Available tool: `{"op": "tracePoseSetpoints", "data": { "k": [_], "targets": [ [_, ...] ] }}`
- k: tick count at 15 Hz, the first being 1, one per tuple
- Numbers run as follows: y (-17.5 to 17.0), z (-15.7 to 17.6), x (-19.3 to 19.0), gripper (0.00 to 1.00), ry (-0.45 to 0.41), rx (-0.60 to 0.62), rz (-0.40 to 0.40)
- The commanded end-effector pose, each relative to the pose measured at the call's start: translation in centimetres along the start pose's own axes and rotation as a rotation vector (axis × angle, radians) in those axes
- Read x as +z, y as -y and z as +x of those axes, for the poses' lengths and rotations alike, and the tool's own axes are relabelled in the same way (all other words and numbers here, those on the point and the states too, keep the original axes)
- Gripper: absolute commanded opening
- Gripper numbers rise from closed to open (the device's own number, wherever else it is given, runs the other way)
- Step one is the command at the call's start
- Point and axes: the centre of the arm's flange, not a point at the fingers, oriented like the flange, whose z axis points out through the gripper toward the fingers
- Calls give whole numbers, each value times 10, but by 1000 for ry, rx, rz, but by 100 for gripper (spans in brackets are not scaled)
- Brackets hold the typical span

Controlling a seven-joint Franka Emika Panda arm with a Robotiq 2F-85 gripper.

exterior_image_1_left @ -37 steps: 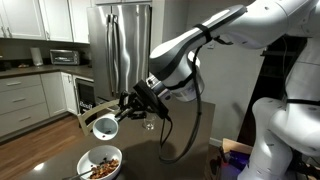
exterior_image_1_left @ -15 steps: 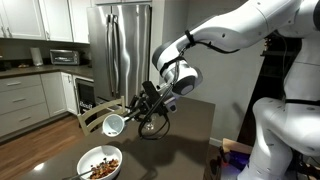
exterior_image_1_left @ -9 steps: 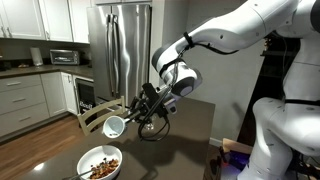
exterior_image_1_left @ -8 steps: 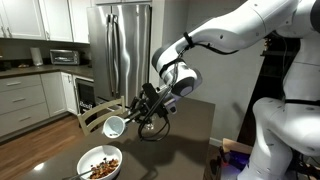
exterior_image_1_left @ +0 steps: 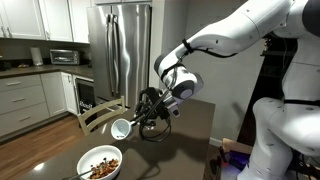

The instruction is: Pour the contents of the mug into the bowl

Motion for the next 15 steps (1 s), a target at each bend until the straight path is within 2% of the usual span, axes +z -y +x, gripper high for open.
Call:
{"op": "tracePoseSetpoints", "data": {
  "k": [1,7,15],
  "targets": [
    [-1,12,-3,6,52,105,60],
    [-5,25,3,6,96,211,103],
    [-19,39,17,6,78,291,107]
  ]
}}
